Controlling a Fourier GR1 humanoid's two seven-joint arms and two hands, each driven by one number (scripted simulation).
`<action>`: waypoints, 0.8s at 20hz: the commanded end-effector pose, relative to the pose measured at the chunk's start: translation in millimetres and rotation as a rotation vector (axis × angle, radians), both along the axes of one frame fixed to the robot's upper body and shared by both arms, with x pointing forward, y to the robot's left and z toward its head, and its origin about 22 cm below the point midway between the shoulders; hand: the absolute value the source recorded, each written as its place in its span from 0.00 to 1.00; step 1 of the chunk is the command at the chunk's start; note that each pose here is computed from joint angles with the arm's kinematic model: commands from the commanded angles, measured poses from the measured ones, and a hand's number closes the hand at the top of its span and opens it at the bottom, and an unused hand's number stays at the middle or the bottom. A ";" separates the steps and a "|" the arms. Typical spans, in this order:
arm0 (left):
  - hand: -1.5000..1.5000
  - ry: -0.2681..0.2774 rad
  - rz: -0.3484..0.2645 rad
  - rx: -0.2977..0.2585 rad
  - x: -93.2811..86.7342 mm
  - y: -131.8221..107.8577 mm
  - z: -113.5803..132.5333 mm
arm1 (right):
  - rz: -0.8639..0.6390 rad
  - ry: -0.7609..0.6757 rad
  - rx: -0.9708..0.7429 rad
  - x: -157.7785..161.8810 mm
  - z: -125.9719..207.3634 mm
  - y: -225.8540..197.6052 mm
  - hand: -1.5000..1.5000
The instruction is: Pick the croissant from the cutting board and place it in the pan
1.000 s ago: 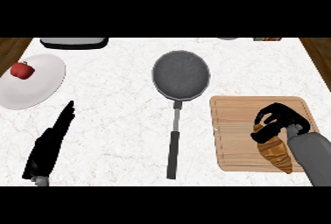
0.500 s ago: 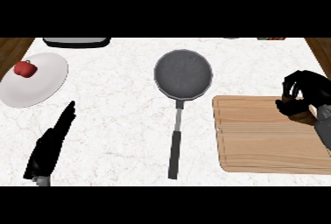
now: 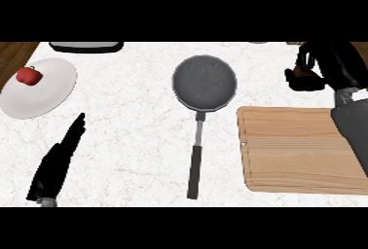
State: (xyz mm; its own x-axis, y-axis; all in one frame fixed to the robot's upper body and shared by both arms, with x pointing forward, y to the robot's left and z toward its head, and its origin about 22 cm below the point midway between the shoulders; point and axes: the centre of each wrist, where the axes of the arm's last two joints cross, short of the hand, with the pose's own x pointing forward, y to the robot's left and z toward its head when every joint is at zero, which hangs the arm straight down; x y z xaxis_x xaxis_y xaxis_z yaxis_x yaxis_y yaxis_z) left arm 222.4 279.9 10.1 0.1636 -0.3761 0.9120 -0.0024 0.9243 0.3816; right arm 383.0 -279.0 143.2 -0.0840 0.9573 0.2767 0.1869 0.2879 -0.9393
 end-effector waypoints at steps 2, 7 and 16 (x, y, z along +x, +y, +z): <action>0.50 0.009 -0.033 -0.015 -8.6 3.1 -6.3 | 0.086 -0.049 0.093 37.8 23.9 26.8 1.00; 0.50 0.001 -0.020 0.001 -0.4 0.6 -0.6 | 0.145 0.046 0.177 53.3 10.7 99.0 1.00; 0.50 -0.025 -0.060 0.000 9.1 -10.6 6.0 | 0.150 0.171 0.233 74.2 -26.9 146.1 1.00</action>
State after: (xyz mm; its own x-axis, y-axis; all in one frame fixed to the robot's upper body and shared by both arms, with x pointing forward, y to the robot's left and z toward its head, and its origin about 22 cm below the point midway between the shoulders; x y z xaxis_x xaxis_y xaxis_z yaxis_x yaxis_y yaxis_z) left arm 233.9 276.3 10.6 0.1376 -0.3817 0.9140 0.0269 0.9238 0.3818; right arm 452.7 -152.7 129.5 -0.1758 0.8431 0.5082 0.0233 0.5197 -0.8540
